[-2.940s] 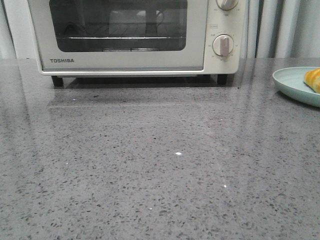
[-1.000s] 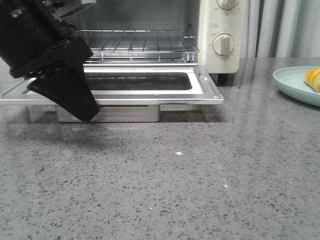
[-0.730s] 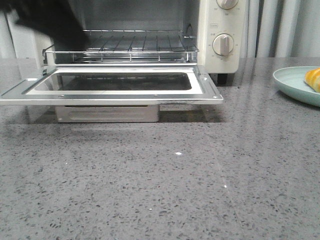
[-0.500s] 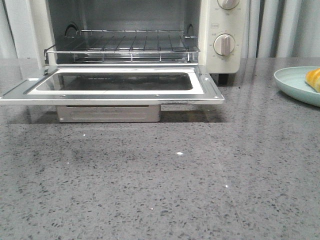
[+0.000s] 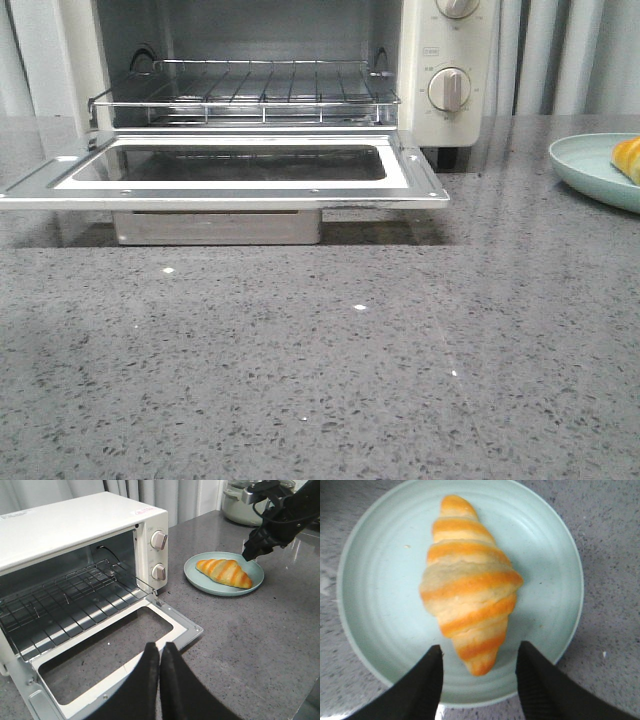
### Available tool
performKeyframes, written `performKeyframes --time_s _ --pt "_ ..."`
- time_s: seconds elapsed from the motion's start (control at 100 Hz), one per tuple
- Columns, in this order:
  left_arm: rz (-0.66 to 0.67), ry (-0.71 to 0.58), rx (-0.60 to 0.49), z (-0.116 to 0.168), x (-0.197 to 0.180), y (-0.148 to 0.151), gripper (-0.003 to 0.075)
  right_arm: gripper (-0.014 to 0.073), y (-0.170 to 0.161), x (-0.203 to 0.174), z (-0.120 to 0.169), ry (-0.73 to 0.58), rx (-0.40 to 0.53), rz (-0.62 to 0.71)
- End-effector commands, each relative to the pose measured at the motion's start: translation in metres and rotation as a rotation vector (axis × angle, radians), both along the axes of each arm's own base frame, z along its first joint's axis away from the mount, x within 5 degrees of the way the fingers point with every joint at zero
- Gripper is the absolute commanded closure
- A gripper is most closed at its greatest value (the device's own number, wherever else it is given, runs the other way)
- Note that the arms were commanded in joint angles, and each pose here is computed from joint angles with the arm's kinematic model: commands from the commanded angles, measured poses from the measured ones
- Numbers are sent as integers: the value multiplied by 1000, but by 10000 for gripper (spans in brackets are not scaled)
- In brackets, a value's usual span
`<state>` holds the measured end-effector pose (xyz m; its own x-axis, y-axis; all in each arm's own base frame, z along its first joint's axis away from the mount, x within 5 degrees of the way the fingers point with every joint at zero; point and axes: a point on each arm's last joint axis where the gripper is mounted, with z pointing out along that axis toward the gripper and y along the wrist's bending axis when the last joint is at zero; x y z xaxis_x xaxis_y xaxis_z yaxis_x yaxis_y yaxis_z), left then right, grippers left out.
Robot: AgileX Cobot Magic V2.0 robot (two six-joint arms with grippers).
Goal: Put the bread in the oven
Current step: 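Lower the right gripper onto the croissant on the blue plate, then close the right gripper on the croissant and lift it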
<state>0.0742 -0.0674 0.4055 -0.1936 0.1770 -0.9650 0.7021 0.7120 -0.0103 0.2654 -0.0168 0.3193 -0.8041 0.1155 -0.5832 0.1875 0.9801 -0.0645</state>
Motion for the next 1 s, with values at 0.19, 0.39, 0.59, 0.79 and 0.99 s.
performKeyframes --time_s 0.19,0.39,0.59,0.79,0.99 --pt "14 -21 -73 8 -2 1 742 307 -7 36 -27 46 -82 38" --pt "14 -21 -73 8 -2 1 742 307 -10 48 -49 118 -116 52" --pt "14 -21 -73 8 -2 1 742 309 -10 57 -71 191 -109 54" --pt "27 -35 -95 12 -2 2 742 661 -10 59 -75 205 -105 53" --pt "37 -90 -127 19 -11 7 742 663 -9 47 -17 2 -114 48"
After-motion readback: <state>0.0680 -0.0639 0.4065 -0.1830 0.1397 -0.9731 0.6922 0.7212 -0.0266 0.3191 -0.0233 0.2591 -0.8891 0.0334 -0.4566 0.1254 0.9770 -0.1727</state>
